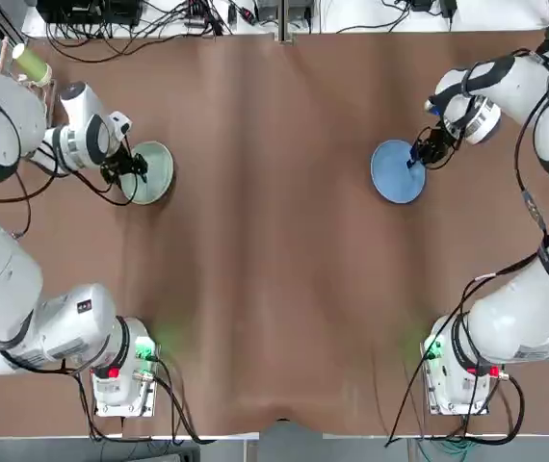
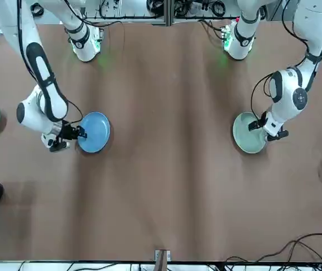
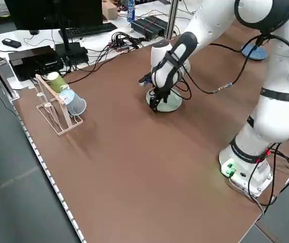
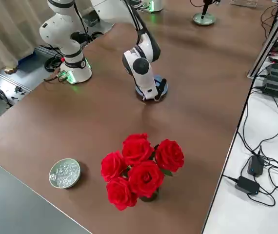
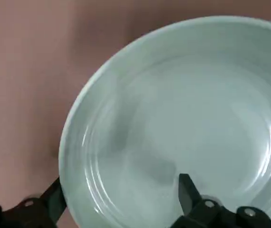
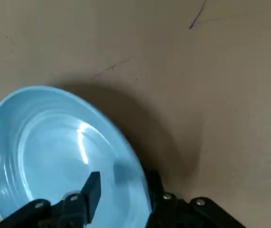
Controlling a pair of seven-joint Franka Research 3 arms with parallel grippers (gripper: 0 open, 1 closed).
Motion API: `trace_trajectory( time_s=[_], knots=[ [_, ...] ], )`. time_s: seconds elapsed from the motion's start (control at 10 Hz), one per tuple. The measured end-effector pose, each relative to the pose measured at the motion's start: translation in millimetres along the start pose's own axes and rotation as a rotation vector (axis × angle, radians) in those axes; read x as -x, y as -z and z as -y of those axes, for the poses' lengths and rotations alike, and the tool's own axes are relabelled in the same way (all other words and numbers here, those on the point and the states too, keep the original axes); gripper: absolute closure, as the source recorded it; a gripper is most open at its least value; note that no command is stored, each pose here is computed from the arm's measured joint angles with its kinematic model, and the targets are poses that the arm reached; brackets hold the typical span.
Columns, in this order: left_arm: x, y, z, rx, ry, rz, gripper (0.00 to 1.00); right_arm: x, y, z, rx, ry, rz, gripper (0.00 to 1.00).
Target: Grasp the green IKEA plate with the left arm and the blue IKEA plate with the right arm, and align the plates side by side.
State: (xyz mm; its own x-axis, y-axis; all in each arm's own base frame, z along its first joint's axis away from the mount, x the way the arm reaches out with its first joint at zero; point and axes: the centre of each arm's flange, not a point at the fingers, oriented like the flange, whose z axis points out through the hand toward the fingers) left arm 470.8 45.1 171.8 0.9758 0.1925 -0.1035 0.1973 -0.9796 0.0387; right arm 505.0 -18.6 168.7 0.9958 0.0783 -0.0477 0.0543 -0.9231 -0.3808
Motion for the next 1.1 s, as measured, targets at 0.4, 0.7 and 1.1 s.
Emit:
trace_trajectory(
  time_s=[0.4, 0.7, 1.1],
  knots=[
    [-8.1, -4.3, -27.9, 0.018, -0.009, -0.002, 0.01, 0.6, -9.6, 16.0, -0.048, -0.046, -0.018, 0.6],
    [-18.6, -6.1, -59.7, 0.034, -0.019, -0.01, 0.01, 0.8, -11.4, 18.8, -0.064, -0.069, -0.027, 0.66],
    [-19.5, -3.7, -80.3, 0.035, -0.04, -0.019, 0.01, 0.0, -21.3, 38.0, -0.103, -0.112, -0.044, 0.69]
  ],
)
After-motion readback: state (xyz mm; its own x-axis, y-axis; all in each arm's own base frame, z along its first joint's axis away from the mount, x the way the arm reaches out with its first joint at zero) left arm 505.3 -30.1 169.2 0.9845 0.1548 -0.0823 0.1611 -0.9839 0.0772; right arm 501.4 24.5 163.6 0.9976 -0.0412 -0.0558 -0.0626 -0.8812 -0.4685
